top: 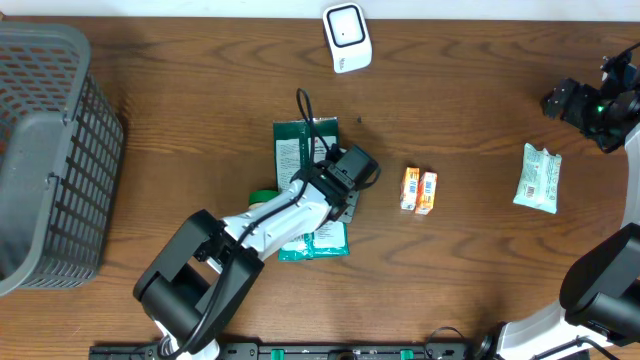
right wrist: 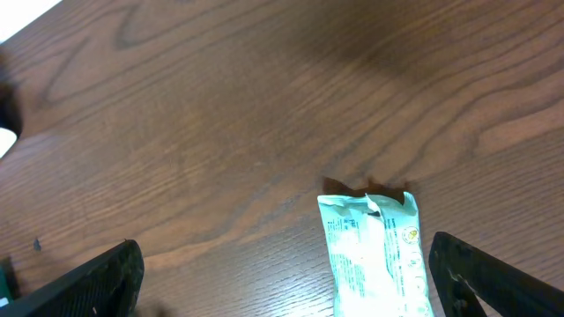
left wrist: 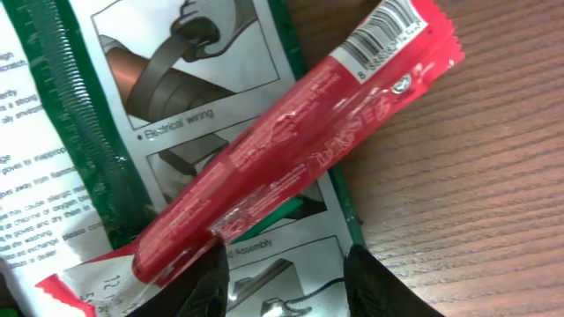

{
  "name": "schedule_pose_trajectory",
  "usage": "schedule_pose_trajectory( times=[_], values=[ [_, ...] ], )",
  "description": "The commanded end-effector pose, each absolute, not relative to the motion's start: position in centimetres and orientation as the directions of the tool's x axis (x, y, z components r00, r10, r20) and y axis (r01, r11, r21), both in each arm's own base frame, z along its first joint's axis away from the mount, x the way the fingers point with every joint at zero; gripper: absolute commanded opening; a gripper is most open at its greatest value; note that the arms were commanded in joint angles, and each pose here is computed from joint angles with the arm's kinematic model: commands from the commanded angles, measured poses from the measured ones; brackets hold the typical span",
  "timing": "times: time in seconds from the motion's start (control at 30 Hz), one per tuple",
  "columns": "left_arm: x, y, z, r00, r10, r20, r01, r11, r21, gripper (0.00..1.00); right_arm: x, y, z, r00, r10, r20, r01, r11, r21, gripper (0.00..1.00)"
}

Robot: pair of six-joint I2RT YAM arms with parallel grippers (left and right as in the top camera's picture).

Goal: Scan the item barcode

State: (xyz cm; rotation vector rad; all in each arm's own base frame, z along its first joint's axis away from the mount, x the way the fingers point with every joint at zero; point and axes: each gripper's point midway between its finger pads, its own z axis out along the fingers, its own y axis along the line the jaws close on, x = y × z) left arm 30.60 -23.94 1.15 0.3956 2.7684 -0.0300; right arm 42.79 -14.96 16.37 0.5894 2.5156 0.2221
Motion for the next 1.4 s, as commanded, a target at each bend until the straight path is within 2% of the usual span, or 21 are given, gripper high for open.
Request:
schedule_pose_trajectory(
  times=[0.0,0.27,0.47,0.57,0.73,0.8,0.87,0.9,1.0,1.07,1.13,1.37],
  values=[
    [31.1,-22.8,0.6,-0.910,0.245,-0.334,0.242,0.969,0.052,0.44,42.7,-15.2,16.2,-0.761,0.448,-0.469,0.364,0.893,0.264,0.99],
    [31.4,-23.6,2.4,-0.908,0.263,-0.325,0.268,0.963,0.030,0.45,42.7,-15.2,16.2,-0.761,0.448,-0.469,0.364,0.893,0.264,0.99],
    [31.9,-23.9,4.7,-0.834,0.466,-0.295,0.455,0.884,0.110,0.47,42.7,-15.2,16.2,-0.761,0.448,-0.469,0.364,0.893,0.264,0.99],
    [32.1,-23.9,4.7,-0.756,0.592,-0.280,0.572,0.805,0.157,0.47,42.7,-15.2,16.2,-0.761,0.448,-0.469,0.364,0.893,0.264,0.99],
    [32.5,-24.6,4.5,-0.533,0.810,-0.246,0.775,0.584,0.241,0.46,42.7,-15.2,16.2,-0.761,0.448,-0.469,0.364,0.893,0.264,0.99],
    [32.9,-24.9,4.5,-0.492,0.833,-0.253,0.795,0.549,0.259,0.44,42.7,-15.2,16.2,-0.761,0.448,-0.469,0.364,0.893,0.264,0.99],
    [33.4,-24.7,4.5,-0.488,0.835,-0.254,0.785,0.548,0.290,0.33,42.7,-15.2,16.2,-0.761,0.448,-0.468,0.364,0.893,0.264,0.99],
    [33.6,-24.3,4.4,-0.492,0.836,-0.244,0.775,0.548,0.314,0.22,42.7,-15.2,16.2,-0.761,0.448,-0.469,0.364,0.893,0.264,0.99],
    [33.6,-24.0,4.0,-0.493,0.838,-0.233,0.774,0.545,0.323,0.15,42.7,-15.2,16.2,-0.761,0.448,-0.468,0.364,0.893,0.264,0.99],
    [33.6,-24.0,3.6,-0.491,0.842,-0.223,0.778,0.539,0.322,0.17,42.7,-15.2,16.2,-0.761,0.448,-0.469,0.364,0.893,0.264,0.99],
    [33.5,-23.9,3.0,-0.479,0.854,-0.202,0.791,0.520,0.322,0.29,42.7,-15.2,16.2,-0.761,0.448,-0.469,0.364,0.893,0.264,0.99],
    [32.7,-23.3,0.7,-0.485,0.864,-0.136,0.810,0.502,0.301,0.30,42.7,-15.2,16.2,-0.761,0.448,-0.469,0.364,0.893,0.264,0.99]
  ],
)
